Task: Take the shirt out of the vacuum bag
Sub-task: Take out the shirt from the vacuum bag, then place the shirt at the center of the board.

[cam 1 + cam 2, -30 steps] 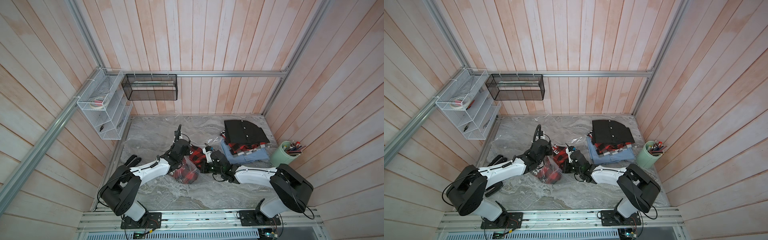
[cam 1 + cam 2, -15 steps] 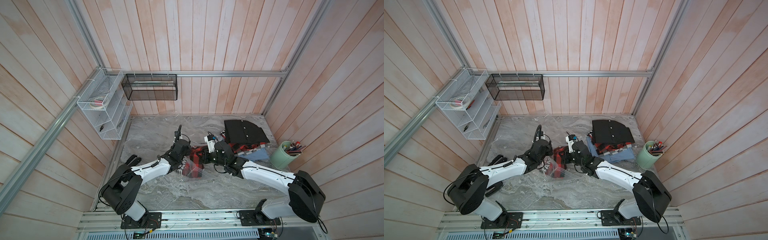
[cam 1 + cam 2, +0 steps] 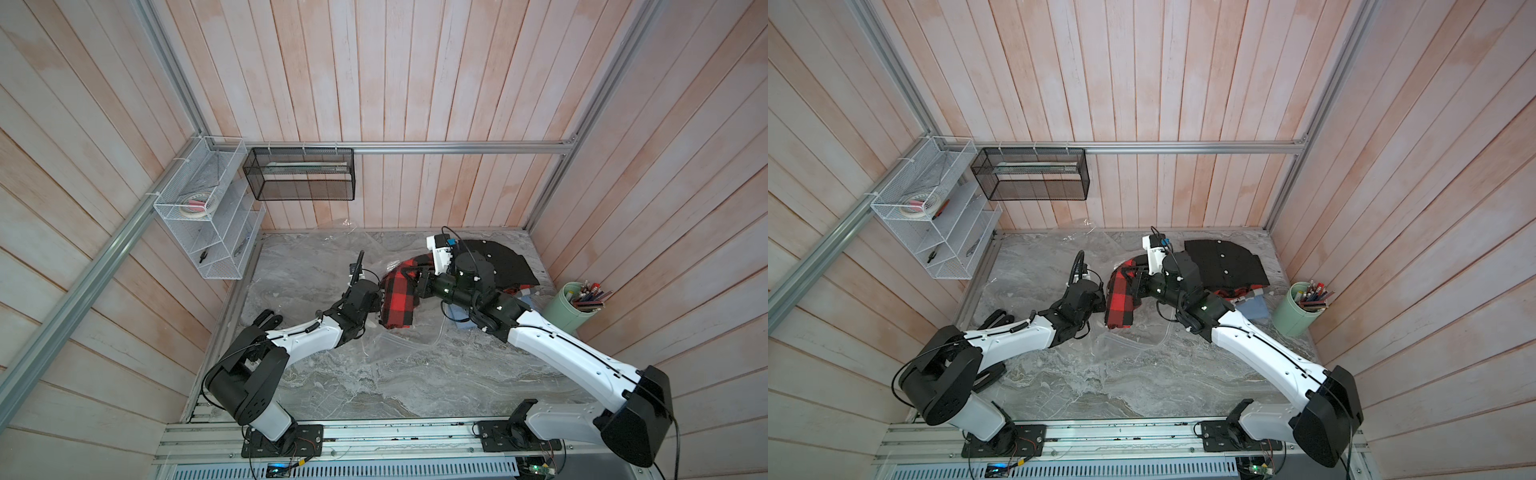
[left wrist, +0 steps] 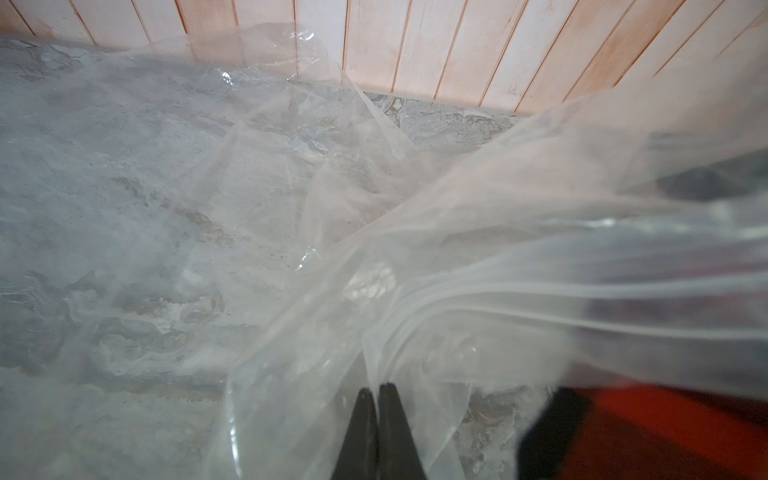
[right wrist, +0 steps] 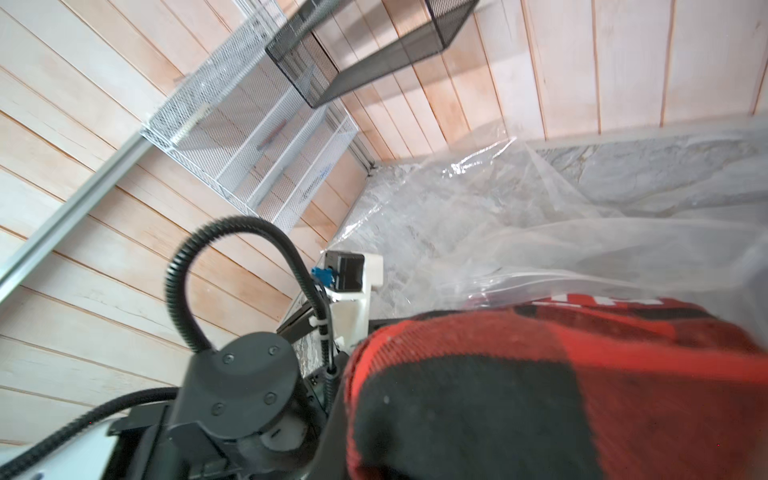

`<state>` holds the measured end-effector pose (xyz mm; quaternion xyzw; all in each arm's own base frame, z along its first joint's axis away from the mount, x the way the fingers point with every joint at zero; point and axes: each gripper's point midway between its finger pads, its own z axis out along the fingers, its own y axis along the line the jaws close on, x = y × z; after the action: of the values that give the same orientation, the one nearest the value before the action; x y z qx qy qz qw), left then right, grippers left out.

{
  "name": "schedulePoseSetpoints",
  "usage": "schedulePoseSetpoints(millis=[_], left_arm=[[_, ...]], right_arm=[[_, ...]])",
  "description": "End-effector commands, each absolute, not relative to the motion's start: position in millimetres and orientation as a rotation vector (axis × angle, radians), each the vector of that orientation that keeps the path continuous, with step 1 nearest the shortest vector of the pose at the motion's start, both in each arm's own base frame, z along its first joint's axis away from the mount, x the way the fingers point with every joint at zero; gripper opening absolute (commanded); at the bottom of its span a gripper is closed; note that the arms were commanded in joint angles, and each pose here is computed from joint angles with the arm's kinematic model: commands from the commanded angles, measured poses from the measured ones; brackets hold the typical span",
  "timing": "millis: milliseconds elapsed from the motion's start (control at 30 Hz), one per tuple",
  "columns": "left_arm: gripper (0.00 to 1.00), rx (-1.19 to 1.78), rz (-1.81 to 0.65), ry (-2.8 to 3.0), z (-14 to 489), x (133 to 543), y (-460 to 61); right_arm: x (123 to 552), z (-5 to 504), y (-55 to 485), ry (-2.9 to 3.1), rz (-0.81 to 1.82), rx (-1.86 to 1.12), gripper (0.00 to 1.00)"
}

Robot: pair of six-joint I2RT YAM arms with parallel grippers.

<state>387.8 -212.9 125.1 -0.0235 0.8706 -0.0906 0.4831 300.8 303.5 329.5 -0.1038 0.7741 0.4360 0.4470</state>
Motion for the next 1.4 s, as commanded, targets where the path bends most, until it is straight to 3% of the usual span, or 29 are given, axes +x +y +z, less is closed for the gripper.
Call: schedulePoseSetpoints(millis=[0,233,533,867,1367], left_arm=[[0.0,-0.06,-0.176,2.154,107,386,-206],[0.0,-0.055,-0.167,2.166,102,385,-206],[0.0,-0.049,-0.153,2.18,94,385,-205],[0.0,-0.046,-0.16,2.187,91,385,-207],[0.0,-0.047,-0.176,2.181,93,385,-208]], right_arm=[[301,390,287,1.764,1.102,-0.271,0.0],[326,446,223,1.646,1.074,-0.156,0.0],[368,481,148,1.559,0.984,-0.023,0.0],[442,461,68,1.561,0.817,0.184,0.0],[524,401,27,1.59,0.734,0.31,0.0]])
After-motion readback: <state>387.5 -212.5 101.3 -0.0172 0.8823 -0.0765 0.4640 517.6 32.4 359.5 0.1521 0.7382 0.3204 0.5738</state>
